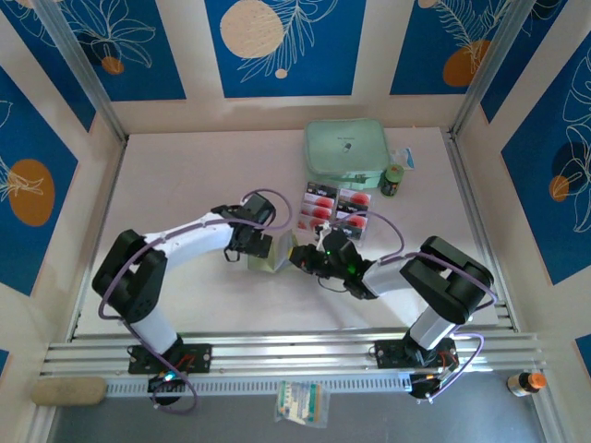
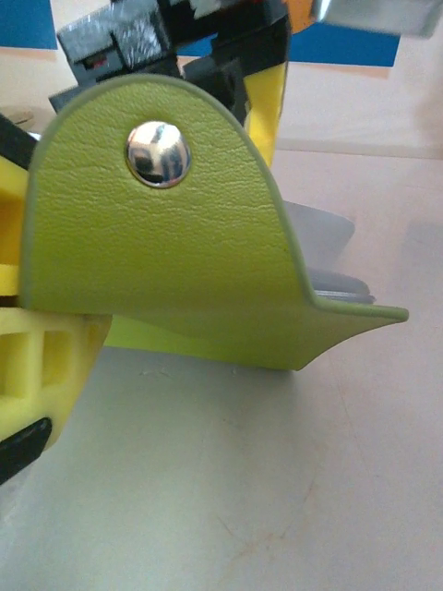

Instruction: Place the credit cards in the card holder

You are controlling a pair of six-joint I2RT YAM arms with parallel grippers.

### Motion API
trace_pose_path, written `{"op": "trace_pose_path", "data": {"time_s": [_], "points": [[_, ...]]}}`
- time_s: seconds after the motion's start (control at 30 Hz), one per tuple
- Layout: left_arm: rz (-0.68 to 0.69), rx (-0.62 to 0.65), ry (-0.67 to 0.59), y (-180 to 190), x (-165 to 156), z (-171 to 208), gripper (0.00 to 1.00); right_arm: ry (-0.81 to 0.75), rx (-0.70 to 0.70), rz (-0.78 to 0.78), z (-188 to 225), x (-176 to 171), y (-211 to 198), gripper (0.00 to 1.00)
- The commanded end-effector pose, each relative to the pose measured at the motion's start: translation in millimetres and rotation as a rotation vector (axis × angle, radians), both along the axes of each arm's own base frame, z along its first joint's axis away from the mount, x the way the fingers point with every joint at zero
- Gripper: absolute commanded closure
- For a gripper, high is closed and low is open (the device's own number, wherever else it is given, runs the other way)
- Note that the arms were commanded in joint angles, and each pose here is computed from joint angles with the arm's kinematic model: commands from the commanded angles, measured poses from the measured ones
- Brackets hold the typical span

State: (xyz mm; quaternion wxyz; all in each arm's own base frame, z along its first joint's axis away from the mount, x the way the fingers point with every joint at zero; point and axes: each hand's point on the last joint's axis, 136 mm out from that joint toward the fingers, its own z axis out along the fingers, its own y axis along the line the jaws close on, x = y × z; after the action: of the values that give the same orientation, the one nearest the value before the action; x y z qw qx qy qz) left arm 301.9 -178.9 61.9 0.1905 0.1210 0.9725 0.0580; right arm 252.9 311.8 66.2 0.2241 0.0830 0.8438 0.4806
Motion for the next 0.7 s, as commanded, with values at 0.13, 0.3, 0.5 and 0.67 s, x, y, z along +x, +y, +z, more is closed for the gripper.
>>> {"op": "trace_pose_path", "data": {"time_s": [0.13, 0.3, 0.5, 0.67], "points": [[-0.042, -0.131, 0.096, -39, -7, 5, 0.00, -0.014, 0.005, -0.027, 3, 1, 7, 1.00], [-0.009, -0.141, 0.094, -35, -11, -2, 0.00, -0.009, -0.006, -0.038, -1, -1, 6, 1.00], [0.076, -0.166, -0.003, -19, -11, 1, 0.00, -0.006, -0.014, -0.042, -3, -3, 4, 1.00], [0.120, -0.332, -0.121, -28, -4, 30, 0.00, -0.008, -0.021, -0.043, -3, -4, 2, 1.00]]}}
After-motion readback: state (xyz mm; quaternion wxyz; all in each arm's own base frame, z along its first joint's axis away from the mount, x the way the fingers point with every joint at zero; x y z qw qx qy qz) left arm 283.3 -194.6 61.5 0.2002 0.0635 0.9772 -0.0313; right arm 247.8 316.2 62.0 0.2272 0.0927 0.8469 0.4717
